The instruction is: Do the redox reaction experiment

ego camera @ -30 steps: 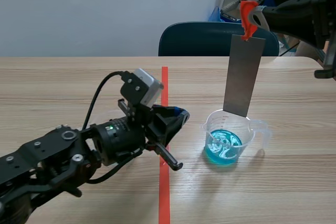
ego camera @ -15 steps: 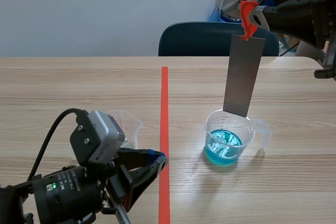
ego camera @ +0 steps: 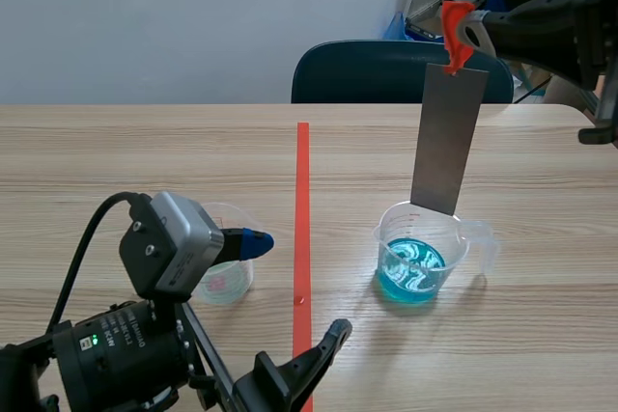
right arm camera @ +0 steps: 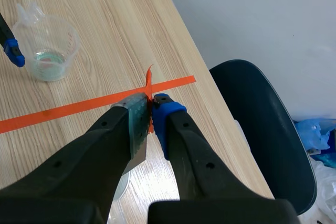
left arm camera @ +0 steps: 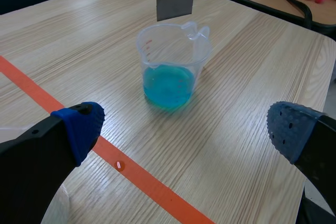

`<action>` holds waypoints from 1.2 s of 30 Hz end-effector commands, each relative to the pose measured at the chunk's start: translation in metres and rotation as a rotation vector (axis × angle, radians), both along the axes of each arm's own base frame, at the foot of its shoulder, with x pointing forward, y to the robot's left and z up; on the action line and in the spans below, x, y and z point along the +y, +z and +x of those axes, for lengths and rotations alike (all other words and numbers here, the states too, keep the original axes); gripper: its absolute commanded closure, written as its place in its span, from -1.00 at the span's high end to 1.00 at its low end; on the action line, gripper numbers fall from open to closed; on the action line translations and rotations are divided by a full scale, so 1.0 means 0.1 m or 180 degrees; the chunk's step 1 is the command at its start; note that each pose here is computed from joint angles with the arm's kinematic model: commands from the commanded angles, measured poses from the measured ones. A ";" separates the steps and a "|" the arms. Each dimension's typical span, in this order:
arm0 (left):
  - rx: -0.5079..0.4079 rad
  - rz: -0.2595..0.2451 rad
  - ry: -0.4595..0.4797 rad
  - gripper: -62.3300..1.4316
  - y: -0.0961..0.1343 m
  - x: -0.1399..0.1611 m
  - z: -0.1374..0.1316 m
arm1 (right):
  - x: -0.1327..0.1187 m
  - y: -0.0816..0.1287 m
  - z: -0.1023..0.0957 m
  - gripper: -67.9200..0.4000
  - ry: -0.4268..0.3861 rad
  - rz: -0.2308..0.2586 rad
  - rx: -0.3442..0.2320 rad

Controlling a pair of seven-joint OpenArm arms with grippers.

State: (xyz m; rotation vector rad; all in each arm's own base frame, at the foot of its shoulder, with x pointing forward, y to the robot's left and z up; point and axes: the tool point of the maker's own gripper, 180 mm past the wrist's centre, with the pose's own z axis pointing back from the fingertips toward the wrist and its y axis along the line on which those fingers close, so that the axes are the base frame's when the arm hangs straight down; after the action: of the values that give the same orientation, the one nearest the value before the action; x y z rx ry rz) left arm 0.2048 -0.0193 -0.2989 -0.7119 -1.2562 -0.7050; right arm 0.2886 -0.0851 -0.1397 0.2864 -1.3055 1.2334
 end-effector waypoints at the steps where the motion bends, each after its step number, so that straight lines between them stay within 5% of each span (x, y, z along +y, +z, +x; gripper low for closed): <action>1: -0.0082 -0.0089 0.0035 1.00 0.10 -0.03 0.05 | 0.00 0.11 0.00 -0.96 0.0040 0.0017 -0.0097; 36: -0.0097 -0.0078 0.0073 1.00 0.11 -0.01 0.07 | 0.01 0.12 0.00 -0.96 0.0047 0.0032 -0.0101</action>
State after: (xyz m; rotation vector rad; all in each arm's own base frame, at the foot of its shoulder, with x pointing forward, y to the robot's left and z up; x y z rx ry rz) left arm 0.2074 -0.0176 -0.2992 -0.6953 -1.2616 -0.6995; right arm 0.2886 -0.0851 -0.1396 0.2866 -1.3058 1.2334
